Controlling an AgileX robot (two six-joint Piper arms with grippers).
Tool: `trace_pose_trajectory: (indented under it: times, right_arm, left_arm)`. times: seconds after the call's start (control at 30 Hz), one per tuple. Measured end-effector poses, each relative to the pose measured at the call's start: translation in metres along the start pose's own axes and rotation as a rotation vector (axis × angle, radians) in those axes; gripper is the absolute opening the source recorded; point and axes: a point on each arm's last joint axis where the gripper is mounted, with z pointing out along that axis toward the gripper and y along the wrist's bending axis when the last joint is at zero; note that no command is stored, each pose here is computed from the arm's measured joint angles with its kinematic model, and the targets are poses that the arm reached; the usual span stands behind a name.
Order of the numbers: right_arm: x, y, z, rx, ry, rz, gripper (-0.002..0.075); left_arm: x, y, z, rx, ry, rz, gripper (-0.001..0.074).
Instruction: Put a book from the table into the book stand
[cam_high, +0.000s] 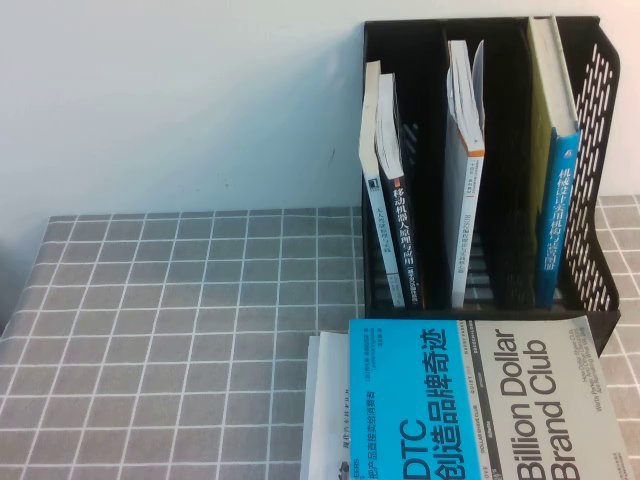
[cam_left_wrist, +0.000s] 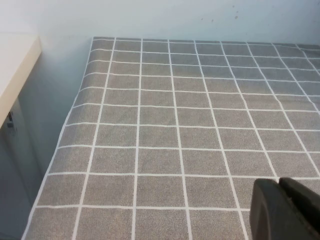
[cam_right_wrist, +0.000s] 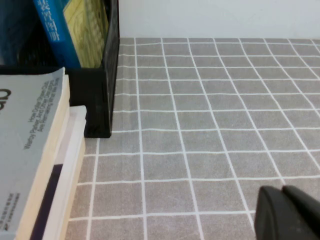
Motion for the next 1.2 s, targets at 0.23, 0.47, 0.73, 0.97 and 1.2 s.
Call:
trace_pose_trajectory:
  times: [0.23, 0.47, 0.73, 0.97, 1.2]
  right_arm:
    - [0.0, 0.0, 0.0, 0.0, 0.0, 0.0, -0.0003]
    - [0.0, 0.0, 0.0, 0.0, 0.0, 0.0, -0.0003]
    - [0.0, -0.0001, 0.0, 0.002, 0.0, -0.012, -0.0003]
    - [0.0, -0.0001, 0.0, 0.002, 0.0, -0.012, -0.0003]
    - [0.0, -0.0001, 0.0, 0.002, 0.0, -0.012, -0.0003]
  left_arm:
    - [0.0, 0.0, 0.0, 0.0, 0.0, 0.0, -0.0003]
    - [0.0, 0.0, 0.0, 0.0, 0.0, 0.0, -0.0003]
    - [0.0, 0.0, 0.0, 0.0, 0.0, 0.0, -0.0003]
    - [0.0001, 0.0007, 0.0, -0.008, 0.001, 0.02, -0.0003]
    - [-0.0001, 0.0009, 0.0, -0.01, -0.001, 0.028, -0.0003]
